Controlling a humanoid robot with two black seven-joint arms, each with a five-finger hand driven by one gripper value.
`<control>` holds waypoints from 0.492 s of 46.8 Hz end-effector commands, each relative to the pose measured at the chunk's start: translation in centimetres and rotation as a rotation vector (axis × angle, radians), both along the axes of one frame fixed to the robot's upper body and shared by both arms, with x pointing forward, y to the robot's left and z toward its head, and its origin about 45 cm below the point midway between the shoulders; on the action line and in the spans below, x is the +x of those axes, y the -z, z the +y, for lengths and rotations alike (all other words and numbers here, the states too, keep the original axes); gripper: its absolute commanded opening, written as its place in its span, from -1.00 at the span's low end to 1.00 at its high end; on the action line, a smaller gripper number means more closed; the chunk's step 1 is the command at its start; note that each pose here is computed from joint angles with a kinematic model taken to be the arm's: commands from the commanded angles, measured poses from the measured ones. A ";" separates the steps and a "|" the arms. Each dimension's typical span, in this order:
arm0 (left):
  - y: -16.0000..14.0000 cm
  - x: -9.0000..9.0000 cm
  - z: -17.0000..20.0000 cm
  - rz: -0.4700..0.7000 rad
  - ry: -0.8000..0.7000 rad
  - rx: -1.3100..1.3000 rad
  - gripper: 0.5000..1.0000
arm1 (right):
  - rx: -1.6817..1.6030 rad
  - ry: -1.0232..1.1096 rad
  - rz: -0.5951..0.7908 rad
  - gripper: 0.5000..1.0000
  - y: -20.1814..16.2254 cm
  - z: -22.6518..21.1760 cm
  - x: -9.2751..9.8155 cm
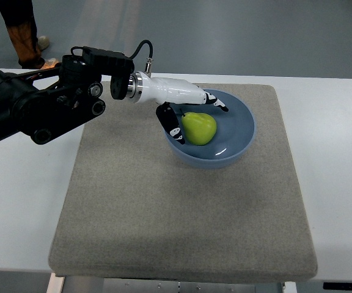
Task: Place pear in bowl with left hand
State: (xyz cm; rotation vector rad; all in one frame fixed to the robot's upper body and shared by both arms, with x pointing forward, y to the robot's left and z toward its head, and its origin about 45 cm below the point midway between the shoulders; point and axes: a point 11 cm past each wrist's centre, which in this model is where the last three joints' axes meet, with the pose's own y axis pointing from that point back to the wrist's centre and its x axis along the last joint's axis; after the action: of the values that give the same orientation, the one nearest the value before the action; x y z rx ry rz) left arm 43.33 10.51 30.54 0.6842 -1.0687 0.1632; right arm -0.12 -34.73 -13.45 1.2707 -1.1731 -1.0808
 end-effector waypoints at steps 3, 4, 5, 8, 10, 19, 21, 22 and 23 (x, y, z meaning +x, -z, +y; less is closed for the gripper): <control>-1.4 1.5 1.3 -0.017 -0.062 -0.042 0.86 | 0.000 0.000 0.000 0.70 0.0 0.0 0.0; -1.6 1.9 1.6 -0.019 -0.077 -0.050 0.86 | -0.001 0.000 0.000 0.70 0.0 0.0 0.0; -1.8 2.1 1.9 -0.019 -0.090 -0.058 0.86 | 0.000 0.000 0.000 0.70 0.0 0.0 0.0; -2.1 2.9 2.7 -0.015 -0.127 -0.076 0.86 | -0.001 0.000 0.000 0.70 0.0 0.0 0.0; -2.2 3.2 3.2 -0.009 -0.149 -0.087 0.86 | 0.000 0.000 0.000 0.70 0.0 0.0 0.0; -2.8 4.9 5.5 0.033 -0.249 -0.158 0.86 | 0.000 0.000 0.000 0.70 0.0 0.0 0.0; -2.8 5.2 6.1 0.043 -0.272 -0.171 0.86 | -0.001 0.000 0.000 0.70 0.0 0.0 0.0; -2.7 5.4 6.5 0.047 -0.284 -0.176 0.86 | 0.000 0.000 0.000 0.70 0.0 0.0 0.0; -2.7 5.6 6.8 0.051 -0.296 -0.179 0.86 | 0.000 0.000 0.000 0.70 0.0 0.0 0.0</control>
State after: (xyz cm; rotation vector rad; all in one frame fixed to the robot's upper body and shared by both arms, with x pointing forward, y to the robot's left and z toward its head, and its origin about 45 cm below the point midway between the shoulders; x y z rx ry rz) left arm 48.35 16.26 33.34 0.6721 -0.9185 0.4541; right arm -0.12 -34.73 -13.45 1.2705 -1.1733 -1.0805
